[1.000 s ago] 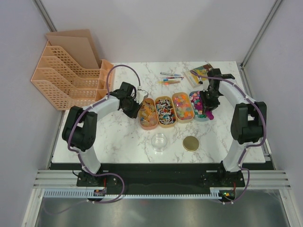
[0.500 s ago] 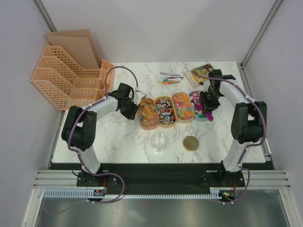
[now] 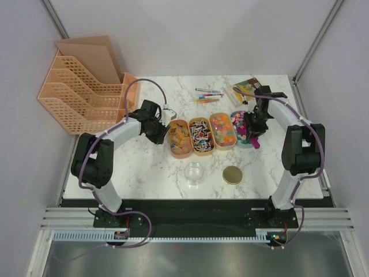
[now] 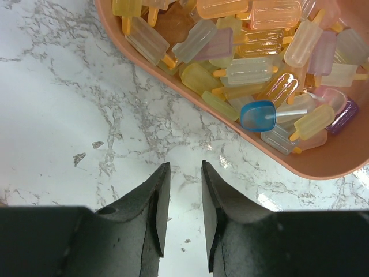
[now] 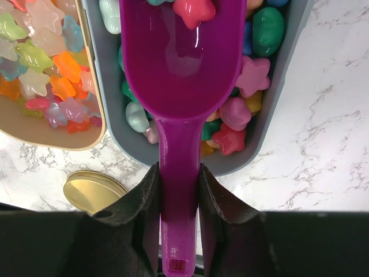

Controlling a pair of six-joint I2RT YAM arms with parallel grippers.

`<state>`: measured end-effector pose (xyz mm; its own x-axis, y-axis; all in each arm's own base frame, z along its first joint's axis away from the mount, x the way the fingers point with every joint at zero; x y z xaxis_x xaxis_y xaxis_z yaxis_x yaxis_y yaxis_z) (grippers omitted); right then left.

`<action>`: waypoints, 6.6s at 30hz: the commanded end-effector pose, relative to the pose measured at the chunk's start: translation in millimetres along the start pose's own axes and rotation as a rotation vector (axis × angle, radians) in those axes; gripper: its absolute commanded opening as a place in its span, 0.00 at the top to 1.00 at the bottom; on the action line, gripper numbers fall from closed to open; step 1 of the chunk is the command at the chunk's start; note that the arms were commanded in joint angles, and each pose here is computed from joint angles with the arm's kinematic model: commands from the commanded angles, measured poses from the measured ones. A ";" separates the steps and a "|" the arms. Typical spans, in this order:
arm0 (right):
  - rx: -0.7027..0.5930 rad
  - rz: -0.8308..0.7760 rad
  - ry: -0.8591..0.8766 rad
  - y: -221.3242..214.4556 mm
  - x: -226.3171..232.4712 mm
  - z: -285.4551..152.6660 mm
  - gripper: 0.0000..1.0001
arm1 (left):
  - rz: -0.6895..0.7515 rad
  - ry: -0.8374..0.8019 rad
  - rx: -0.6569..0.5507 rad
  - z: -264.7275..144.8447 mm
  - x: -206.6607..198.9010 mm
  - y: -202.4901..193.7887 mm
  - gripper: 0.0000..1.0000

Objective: Pack the candies
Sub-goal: Scoop the fake candies from the storage box, then place the fake candies in the packing bottle, then adjust the spatula.

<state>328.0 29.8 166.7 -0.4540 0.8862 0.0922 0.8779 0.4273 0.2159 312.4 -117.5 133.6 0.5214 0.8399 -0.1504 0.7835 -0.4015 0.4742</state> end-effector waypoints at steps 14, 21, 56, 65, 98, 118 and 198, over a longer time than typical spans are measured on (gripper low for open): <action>0.025 -0.017 0.105 -12.0 8.9 17.1 1.00 | -0.007 0.033 -0.048 -19.6 0.1 -7.6 0.64; 0.016 -0.035 0.109 -8.1 5.9 23.7 1.00 | 0.005 0.063 -0.063 -22.0 2.4 -4.6 0.64; -0.424 -0.097 -0.099 -35.5 18.6 16.8 1.00 | 0.071 0.097 -0.165 -37.1 9.8 33.7 0.64; -0.531 -0.091 -0.129 -45.9 27.6 -3.8 1.00 | 0.086 0.092 -0.186 -40.5 9.2 42.0 0.64; -0.282 -1.228 -0.009 -48.8 103.0 -106.9 1.00 | -0.010 0.238 -0.361 -107.0 32.7 20.6 0.62; 0.013 -1.462 -0.027 -45.3 158.1 -86.4 1.00 | -0.129 0.260 -0.424 -119.5 48.9 0.5 0.62; -0.294 -1.050 -0.198 22.6 180.7 -159.2 1.00 | -0.178 -0.896 -0.160 -87.5 -86.0 103.7 0.98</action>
<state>245.7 176.8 314.8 -0.9294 0.0626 -0.3637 -0.0157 0.9779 0.2085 316.6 -188.6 262.0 0.5190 0.2850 -0.8058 0.8547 -0.1781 0.4875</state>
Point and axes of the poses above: each gripper's point midway between its finger pads, its own z axis out along the fingers, its own x axis along the line the jaws close on, y = z × x, the point moved 10 cm from there along -z, back along the fingers, and after that the axes turned 15 degrees about -z, right-handed, at the moved point
